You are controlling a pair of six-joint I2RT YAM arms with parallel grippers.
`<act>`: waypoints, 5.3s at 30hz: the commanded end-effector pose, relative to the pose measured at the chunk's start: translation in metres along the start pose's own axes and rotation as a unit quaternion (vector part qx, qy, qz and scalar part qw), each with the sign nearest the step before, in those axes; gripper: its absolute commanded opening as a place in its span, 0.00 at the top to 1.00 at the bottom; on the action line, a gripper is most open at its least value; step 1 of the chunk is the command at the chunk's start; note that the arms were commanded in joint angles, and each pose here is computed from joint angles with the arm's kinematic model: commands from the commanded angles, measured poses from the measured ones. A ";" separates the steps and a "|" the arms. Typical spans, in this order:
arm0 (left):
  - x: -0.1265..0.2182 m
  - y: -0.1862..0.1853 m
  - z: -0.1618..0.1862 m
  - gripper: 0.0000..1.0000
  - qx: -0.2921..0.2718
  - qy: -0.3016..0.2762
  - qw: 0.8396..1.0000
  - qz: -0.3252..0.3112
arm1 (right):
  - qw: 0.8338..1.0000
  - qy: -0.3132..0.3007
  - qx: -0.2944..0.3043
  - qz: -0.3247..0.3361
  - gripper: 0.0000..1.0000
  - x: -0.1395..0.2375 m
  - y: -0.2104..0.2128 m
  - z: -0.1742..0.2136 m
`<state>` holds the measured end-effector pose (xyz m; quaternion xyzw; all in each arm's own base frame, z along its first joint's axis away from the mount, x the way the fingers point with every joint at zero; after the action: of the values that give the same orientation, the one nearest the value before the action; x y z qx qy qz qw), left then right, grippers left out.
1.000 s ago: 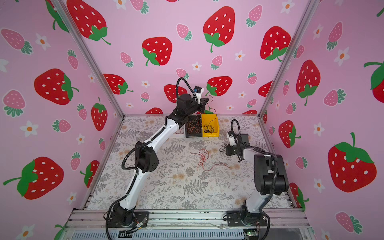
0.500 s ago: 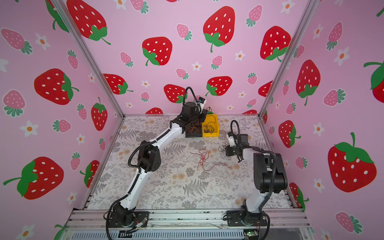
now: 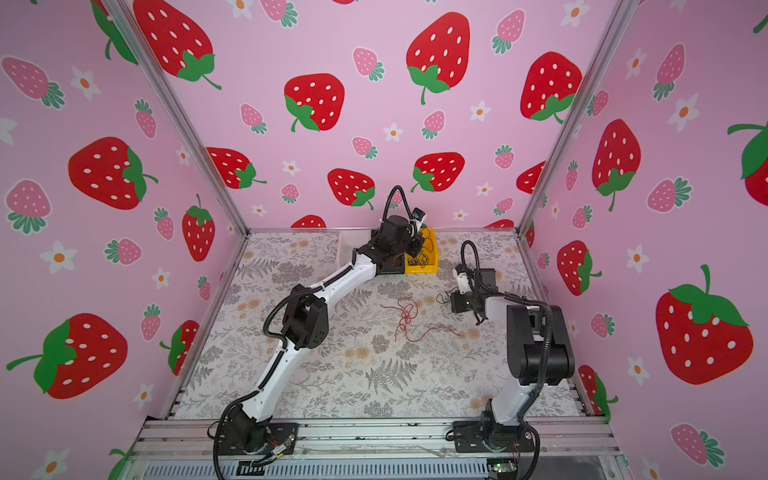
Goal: Untangle the cables
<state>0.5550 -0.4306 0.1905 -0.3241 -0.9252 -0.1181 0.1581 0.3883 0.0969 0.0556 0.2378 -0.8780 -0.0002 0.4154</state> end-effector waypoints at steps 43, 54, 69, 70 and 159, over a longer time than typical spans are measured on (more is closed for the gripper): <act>0.206 -0.078 -0.024 0.46 -0.058 -0.042 0.968 0.240 | 0.963 -0.211 0.083 -0.147 1.00 0.148 0.096 -0.139; 0.176 -0.089 -0.006 0.44 -0.045 -0.063 0.960 0.270 | 0.947 -0.228 0.115 -0.194 1.00 0.167 0.120 -0.143; 0.141 -0.071 -0.002 0.59 0.018 -0.077 0.968 0.240 | 0.934 -0.234 0.142 -0.231 1.00 0.174 0.133 -0.145; 0.142 -0.071 -0.002 0.63 0.018 -0.077 0.968 0.240 | 0.934 -0.234 0.141 -0.230 1.00 0.173 0.132 -0.145; 0.356 -0.077 -0.282 1.00 -0.210 -0.307 0.920 0.128 | 0.861 -0.331 0.288 -0.257 0.35 0.109 0.199 -0.052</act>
<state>0.3237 -0.3973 0.5345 -0.4952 -0.8379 -0.1826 -0.1393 0.2881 0.2316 0.1935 0.5301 -0.8447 0.0662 0.0341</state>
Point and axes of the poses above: each gripper's point midway between its finger pads, its own x axis back along the fingers, its own y axis along the line the jaws close on, z = x × y, the point moved 2 cm from there along x, back along the fingers, and after that the axes turned 1 degree about -x, right-handed, at the moved point
